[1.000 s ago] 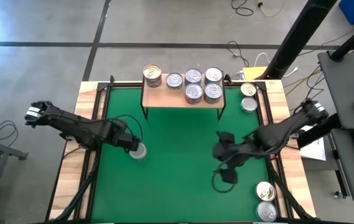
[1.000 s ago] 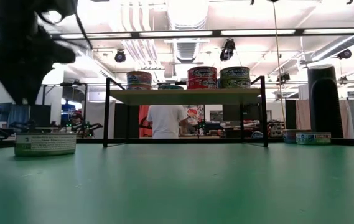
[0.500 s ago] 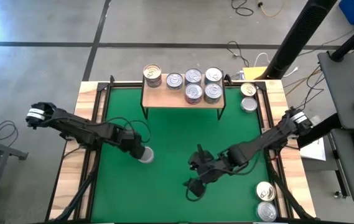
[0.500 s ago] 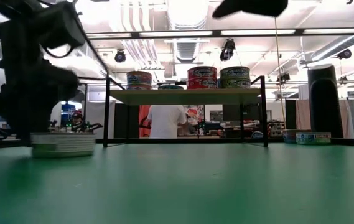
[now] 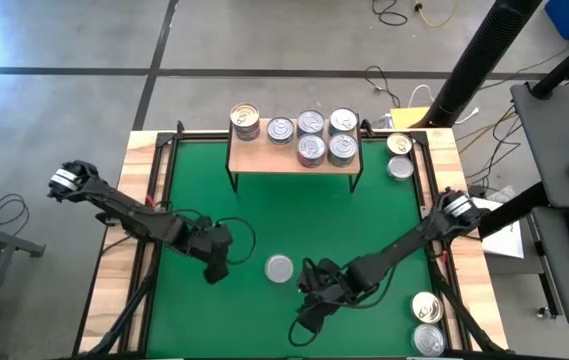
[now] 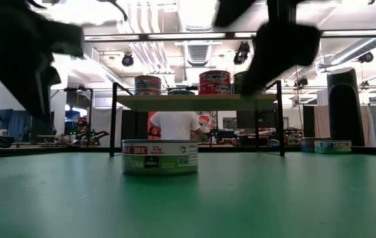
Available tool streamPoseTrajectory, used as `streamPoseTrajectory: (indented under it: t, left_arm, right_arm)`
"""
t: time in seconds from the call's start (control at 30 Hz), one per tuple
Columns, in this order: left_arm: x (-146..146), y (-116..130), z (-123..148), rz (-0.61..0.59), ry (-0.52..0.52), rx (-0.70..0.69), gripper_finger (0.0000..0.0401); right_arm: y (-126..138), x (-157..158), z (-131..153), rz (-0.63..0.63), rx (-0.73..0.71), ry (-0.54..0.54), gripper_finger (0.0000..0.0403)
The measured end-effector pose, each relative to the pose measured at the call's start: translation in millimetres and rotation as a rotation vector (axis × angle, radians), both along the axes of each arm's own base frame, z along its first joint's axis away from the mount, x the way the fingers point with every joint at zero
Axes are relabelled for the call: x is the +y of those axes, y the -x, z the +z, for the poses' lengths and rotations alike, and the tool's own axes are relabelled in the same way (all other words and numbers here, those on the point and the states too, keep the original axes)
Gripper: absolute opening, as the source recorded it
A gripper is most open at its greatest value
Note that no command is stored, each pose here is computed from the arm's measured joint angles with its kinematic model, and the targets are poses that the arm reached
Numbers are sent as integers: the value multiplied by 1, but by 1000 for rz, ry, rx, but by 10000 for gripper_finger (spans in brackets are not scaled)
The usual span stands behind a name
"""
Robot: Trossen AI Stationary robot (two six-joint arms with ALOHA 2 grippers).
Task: Stack canned seafood by type on shelf
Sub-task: Put the left green white tuna can on the shelf
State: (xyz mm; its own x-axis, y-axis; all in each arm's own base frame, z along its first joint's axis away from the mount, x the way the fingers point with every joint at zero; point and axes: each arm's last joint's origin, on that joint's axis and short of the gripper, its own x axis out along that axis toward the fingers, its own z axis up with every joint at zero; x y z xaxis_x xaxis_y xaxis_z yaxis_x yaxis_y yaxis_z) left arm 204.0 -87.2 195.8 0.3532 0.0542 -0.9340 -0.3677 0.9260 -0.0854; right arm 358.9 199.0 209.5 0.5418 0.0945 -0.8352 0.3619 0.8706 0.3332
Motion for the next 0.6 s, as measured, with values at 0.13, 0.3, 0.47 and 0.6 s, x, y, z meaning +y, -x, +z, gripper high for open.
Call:
streamPoseTrajectory:
  t: [0.13,0.3,0.47,0.6]
  left_arm:
    - [-16,1,3,-219,-68,-67,146]
    - [-29,-10,2,-418,-100,-182,146]
    - [-36,-24,-6,-467,-120,-217,146]
    - [-46,-41,-8,-441,-105,-212,146]
  right_arm:
    - [-2,-4,-20,36,85,61,381]
    - [-6,-19,-19,14,95,120,381]
    - [-8,-20,-17,106,66,203,381]
    - [-8,-21,-17,199,57,264,381]
